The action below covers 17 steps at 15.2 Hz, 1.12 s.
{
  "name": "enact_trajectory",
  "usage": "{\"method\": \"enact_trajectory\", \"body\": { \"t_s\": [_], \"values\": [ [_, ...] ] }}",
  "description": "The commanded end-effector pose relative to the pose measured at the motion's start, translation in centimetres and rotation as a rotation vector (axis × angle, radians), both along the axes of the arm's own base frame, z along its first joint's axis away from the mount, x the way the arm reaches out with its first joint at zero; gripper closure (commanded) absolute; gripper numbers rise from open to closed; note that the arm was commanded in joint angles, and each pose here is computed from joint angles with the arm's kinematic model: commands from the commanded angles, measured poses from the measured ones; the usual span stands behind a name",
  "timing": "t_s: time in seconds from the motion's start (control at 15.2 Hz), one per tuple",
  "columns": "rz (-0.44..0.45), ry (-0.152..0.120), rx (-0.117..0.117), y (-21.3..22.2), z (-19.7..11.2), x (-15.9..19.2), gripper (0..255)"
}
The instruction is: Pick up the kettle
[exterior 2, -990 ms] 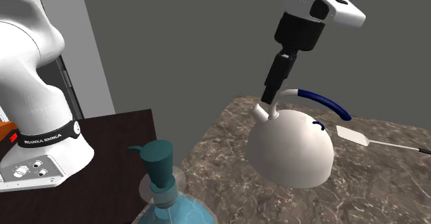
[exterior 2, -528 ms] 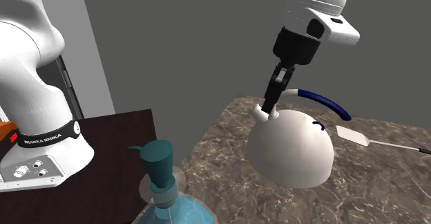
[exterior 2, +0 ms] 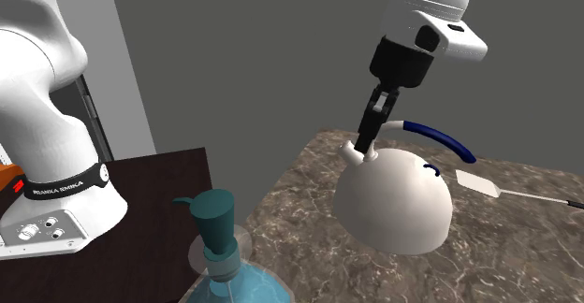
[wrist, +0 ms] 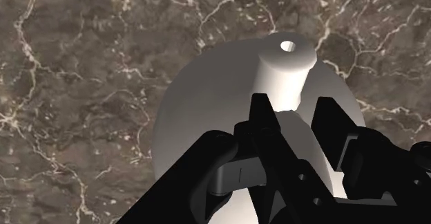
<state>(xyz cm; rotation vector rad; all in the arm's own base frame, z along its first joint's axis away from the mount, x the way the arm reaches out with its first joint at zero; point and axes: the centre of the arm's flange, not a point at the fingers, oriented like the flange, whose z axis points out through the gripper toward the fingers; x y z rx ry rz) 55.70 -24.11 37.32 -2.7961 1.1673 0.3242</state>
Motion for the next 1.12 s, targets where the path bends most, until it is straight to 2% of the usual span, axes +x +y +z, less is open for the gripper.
{"method": "enact_trajectory", "body": {
  "t_s": [0.0,0.92,1.06],
  "values": [
    [0.000,0.001,0.000,0.0,0.5,0.0,255],
    [0.000,0.001,0.000,0.0,7.9,0.0,255],
    [0.000,0.001,0.000,0.0,8.0,0.0,255]
  ]
}}
